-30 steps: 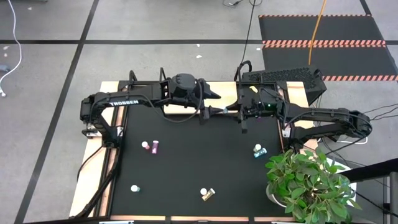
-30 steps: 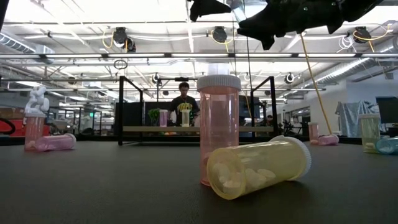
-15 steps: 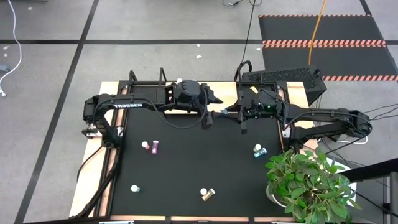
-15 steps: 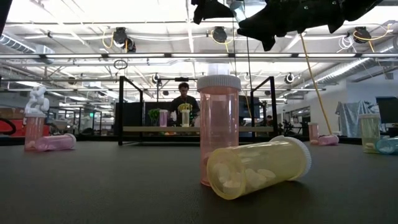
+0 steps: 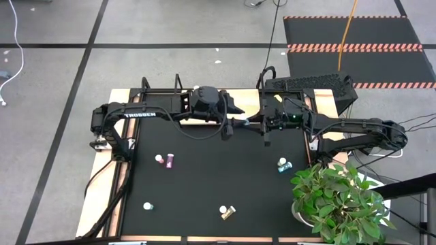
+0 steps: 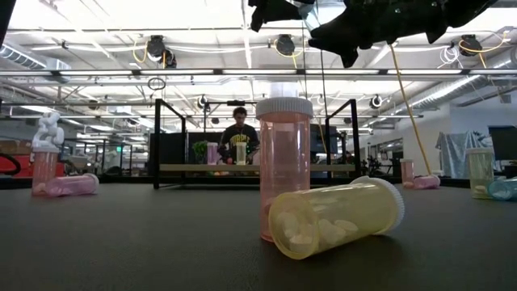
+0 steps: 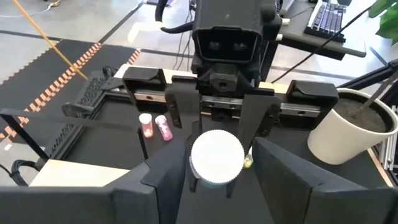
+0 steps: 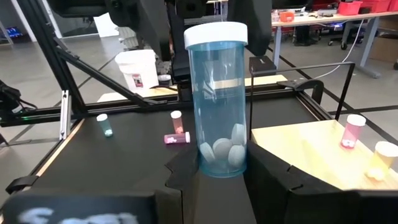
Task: Pick and place medicine bottles onto shelf by color
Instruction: Put the left blue pill bottle on the shelf
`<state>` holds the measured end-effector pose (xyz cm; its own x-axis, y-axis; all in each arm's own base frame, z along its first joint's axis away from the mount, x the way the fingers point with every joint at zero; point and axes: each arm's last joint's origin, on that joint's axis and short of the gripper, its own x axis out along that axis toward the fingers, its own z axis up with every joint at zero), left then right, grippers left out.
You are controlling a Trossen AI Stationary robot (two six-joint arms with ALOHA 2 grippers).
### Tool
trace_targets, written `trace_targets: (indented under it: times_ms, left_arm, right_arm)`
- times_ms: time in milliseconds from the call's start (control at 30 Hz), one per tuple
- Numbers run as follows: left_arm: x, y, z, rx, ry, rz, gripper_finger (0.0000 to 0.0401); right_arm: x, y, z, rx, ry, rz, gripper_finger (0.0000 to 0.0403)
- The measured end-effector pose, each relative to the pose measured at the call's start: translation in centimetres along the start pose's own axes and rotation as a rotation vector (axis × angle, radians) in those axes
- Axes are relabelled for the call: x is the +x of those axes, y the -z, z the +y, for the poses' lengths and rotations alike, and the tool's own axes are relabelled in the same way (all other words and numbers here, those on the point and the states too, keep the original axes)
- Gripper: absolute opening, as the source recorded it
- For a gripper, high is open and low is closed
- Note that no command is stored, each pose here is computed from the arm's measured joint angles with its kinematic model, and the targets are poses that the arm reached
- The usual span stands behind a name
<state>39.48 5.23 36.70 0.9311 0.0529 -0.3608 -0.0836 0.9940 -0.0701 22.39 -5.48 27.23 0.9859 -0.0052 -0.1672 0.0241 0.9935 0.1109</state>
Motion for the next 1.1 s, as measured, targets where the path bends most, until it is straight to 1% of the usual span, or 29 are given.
trace_targets:
  times_ms: [600, 667, 833, 900, 1000, 1100]
  left_arm:
    - [-0.01, 0.00, -0.03, 0.006, 0.005, 0.001, 0.0182]
    - [-0.01, 0.00, -0.03, 0.006, 0.005, 0.001, 0.0174]
    - [-0.02, 0.00, -0.01, -0.001, 0.004, 0.001, 0.0132]
    - [-0.03, 0.00, 0.13, -0.010, 0.002, 0.001, 0.0123]
    - [-0.03, 0.00, 0.17, -0.011, 0.007, 0.002, 0.0120]
    - [-0.03, 0.00, 0.19, -0.012, 0.008, 0.002, 0.0128]
  right_arm:
    - [0.00, -0.01, 0.00, -0.001, -0.001, -0.001, 0.0105]
    - [0.00, -0.01, 0.00, -0.001, -0.001, -0.001, 0.0105]
    - [0.00, -0.01, 0.01, -0.001, -0.002, -0.001, 0.0105]
    - [0.00, -0.01, 0.01, -0.001, -0.002, -0.001, 0.0105]
    - [0.00, -0.01, 0.01, -0.001, -0.002, -0.001, 0.0105]
    - [0.00, -0.01, 0.01, 0.000, -0.002, -0.001, 0.0105]
